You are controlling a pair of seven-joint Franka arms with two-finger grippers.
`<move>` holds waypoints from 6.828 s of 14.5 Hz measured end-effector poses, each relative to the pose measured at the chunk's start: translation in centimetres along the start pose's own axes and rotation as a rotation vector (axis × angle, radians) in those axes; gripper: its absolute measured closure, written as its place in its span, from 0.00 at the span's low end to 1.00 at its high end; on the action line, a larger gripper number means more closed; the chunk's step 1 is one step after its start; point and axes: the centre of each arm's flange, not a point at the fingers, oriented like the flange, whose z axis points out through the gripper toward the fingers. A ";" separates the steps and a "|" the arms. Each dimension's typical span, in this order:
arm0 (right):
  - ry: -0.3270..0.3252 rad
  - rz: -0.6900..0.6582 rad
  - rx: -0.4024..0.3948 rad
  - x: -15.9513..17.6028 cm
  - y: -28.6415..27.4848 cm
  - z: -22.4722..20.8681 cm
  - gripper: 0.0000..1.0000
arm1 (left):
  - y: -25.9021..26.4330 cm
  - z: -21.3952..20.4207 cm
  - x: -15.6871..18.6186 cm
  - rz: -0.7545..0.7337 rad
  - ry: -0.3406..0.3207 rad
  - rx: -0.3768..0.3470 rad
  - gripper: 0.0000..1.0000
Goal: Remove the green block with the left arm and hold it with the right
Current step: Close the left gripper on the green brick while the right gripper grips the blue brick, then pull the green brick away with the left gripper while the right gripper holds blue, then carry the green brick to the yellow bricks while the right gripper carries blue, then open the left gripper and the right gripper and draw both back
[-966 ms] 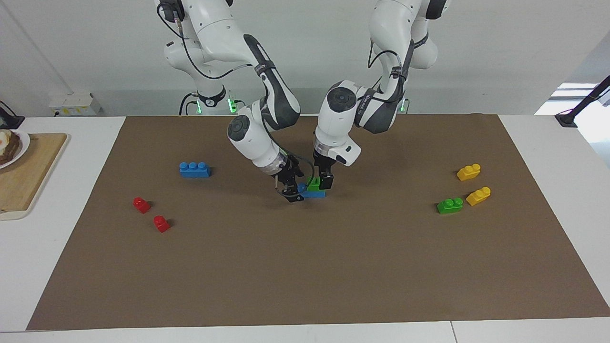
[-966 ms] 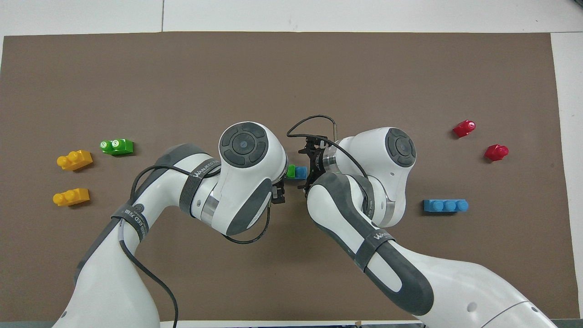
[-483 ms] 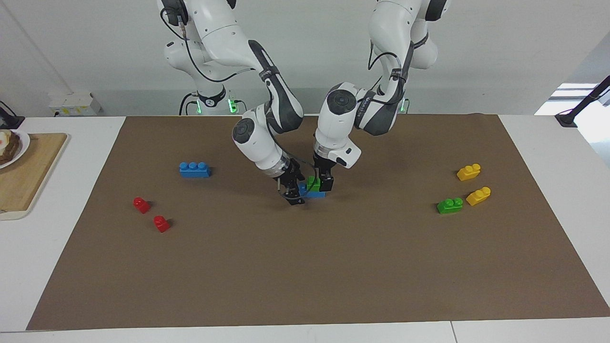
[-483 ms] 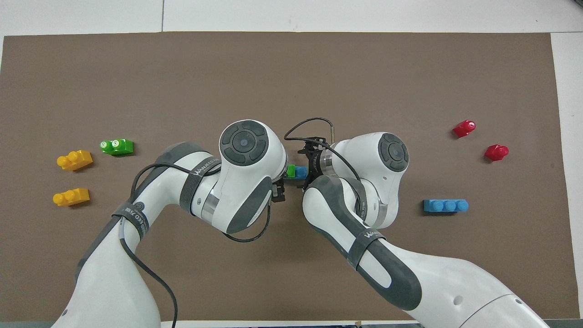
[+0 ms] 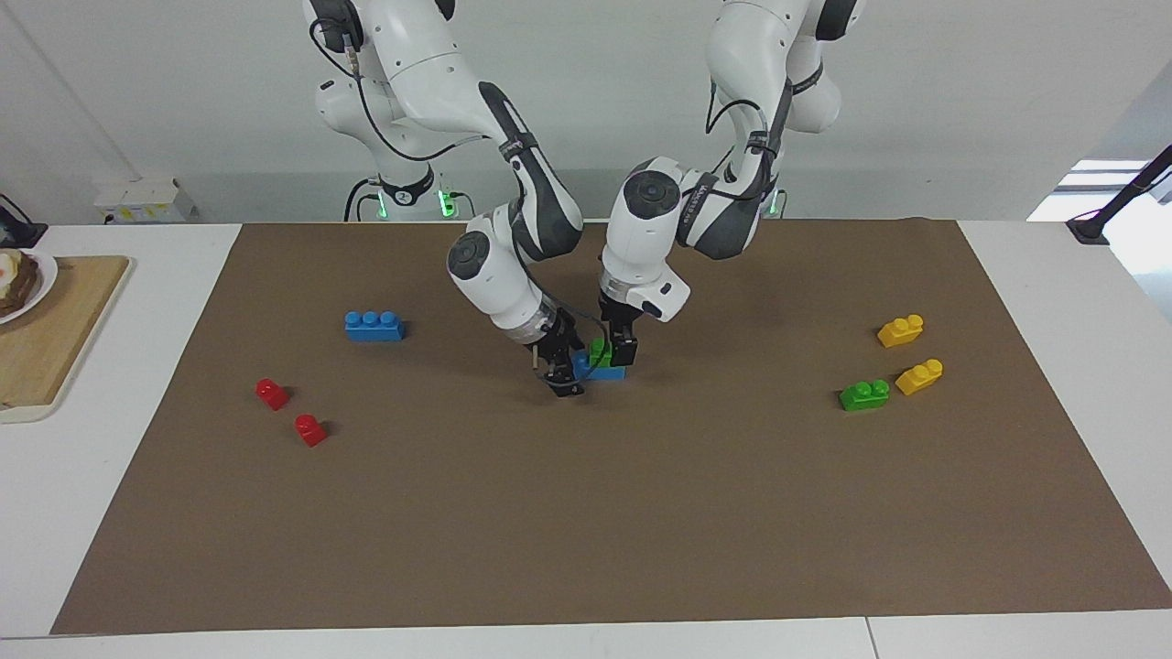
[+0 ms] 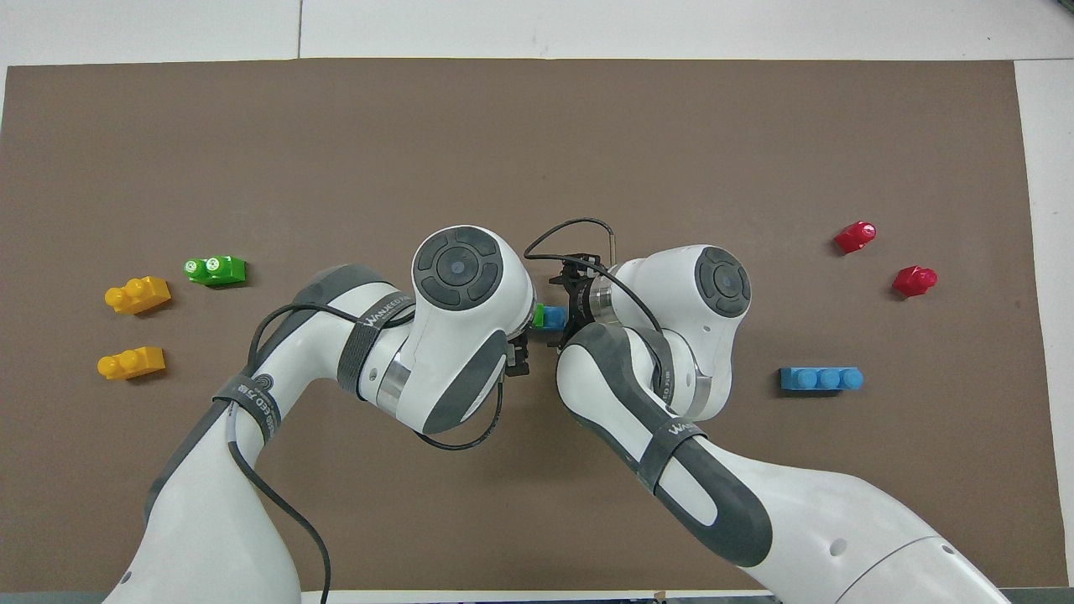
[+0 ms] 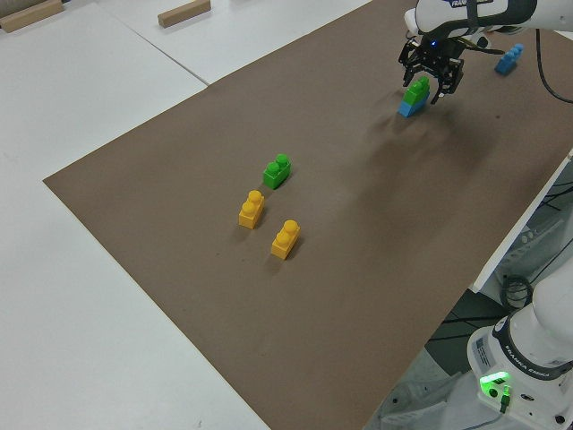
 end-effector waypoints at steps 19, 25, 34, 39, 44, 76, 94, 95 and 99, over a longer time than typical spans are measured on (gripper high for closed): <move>-0.003 -0.058 0.050 -0.6 0.9 0.8 0.65 | -0.9 3.0 -0.1 -0.014 0.018 0.000 0.09; -0.001 -0.085 0.055 -0.9 1.2 1.0 0.65 | 0.1 2.1 -0.1 0.000 0.022 -0.046 0.63; -0.002 -0.095 0.056 -0.9 1.2 1.0 0.65 | 1.2 -5.2 3.3 0.103 0.048 -0.035 0.65; -0.024 -0.091 0.072 -1.4 -0.4 -0.8 0.65 | 2.0 -11.8 12.5 0.361 0.046 0.073 0.65; -0.099 -0.061 0.041 1.3 -5.8 -9.2 0.65 | 1.5 -13.7 25.5 0.662 0.011 0.129 0.65; -0.002 -0.118 -0.090 33.3 -4.0 -16.1 0.65 | 1.9 1.8 42.3 1.542 -0.010 0.124 0.48; -0.027 -0.119 -0.083 29.3 -5.4 -19.1 0.06 | 6.4 -12.0 39.6 1.575 -0.006 0.117 0.00; -0.032 -0.115 -0.080 28.8 -5.6 -19.9 0.04 | 6.7 -13.3 39.5 1.576 -0.001 0.111 0.00; -0.043 -0.114 -0.065 27.4 -5.5 -23.0 0.00 | 6.7 -16.8 39.1 1.577 -0.026 0.139 0.00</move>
